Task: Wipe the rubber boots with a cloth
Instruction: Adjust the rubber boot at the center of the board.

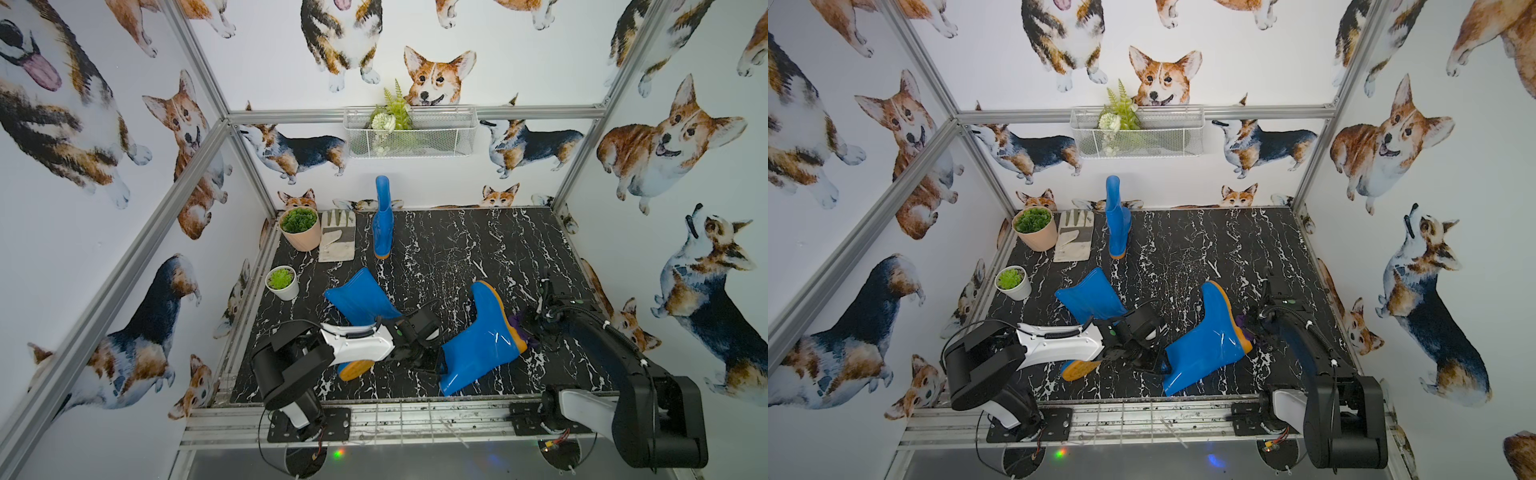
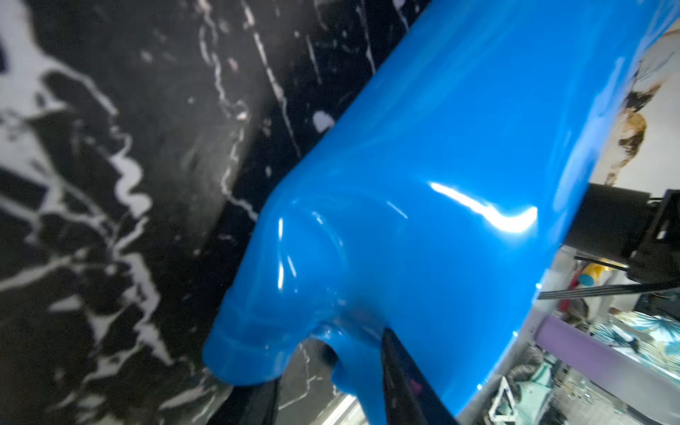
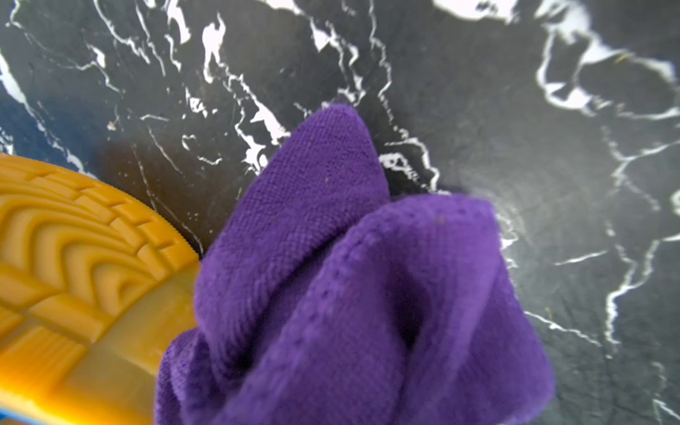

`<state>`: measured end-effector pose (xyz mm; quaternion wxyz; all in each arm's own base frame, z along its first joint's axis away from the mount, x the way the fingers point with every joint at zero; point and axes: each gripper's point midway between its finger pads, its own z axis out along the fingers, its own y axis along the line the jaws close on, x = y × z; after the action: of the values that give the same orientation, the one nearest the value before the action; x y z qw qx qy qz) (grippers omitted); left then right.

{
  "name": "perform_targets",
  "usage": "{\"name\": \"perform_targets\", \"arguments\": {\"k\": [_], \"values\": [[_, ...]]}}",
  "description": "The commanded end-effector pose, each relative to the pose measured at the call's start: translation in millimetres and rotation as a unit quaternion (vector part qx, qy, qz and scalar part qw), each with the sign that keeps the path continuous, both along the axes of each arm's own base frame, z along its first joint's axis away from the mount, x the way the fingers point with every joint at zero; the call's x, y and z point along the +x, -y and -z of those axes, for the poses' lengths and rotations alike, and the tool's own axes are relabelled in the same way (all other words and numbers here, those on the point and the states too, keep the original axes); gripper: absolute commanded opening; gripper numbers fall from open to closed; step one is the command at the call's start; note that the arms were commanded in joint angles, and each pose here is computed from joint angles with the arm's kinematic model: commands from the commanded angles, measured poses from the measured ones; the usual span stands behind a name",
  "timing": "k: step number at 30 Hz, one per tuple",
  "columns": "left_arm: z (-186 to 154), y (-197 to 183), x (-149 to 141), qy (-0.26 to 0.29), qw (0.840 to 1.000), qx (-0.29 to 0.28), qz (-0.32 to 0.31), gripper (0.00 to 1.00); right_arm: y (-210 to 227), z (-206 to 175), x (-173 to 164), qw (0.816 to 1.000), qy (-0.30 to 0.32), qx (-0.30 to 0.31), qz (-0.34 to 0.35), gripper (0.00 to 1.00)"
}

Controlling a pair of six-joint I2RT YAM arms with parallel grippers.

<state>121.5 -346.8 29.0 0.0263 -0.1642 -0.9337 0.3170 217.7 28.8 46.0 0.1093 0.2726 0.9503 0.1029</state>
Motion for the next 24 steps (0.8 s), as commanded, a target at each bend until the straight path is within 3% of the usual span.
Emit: {"name": "perform_targets", "arguments": {"k": [1, 6, 11, 16, 20, 24], "values": [[-20.1, 18.6, 53.1, 0.074, 0.997, -0.029, -0.023, 0.45, -5.4, -2.0, -9.5, 1.000, -0.016, 0.021, 0.010, 0.00], [-40.7, 18.8, 109.8, 0.107, 0.993, -0.034, -0.047, 0.45, -9.0, -5.0, -2.6, 0.999, -0.005, 0.039, 0.027, 0.00], [-64.7, 5.2, 145.0, 0.133, 0.988, -0.027, -0.068, 0.45, -10.2, -13.8, 11.4, 0.999, 0.012, 0.043, 0.028, 0.00], [-62.7, -28.2, 142.2, 0.134, 0.984, 0.029, -0.113, 0.45, 7.4, -47.3, 23.5, 0.999, 0.039, -0.016, 0.011, 0.00], [-52.2, -52.0, 132.8, 0.135, 0.975, 0.027, -0.175, 0.47, 4.6, -74.3, 30.4, 0.997, 0.081, -0.008, 0.013, 0.00], [-44.7, -48.8, 130.0, 0.126, 0.975, 0.009, -0.184, 0.47, -11.3, -91.7, 37.3, 0.994, 0.103, -0.020, -0.015, 0.00]]}}
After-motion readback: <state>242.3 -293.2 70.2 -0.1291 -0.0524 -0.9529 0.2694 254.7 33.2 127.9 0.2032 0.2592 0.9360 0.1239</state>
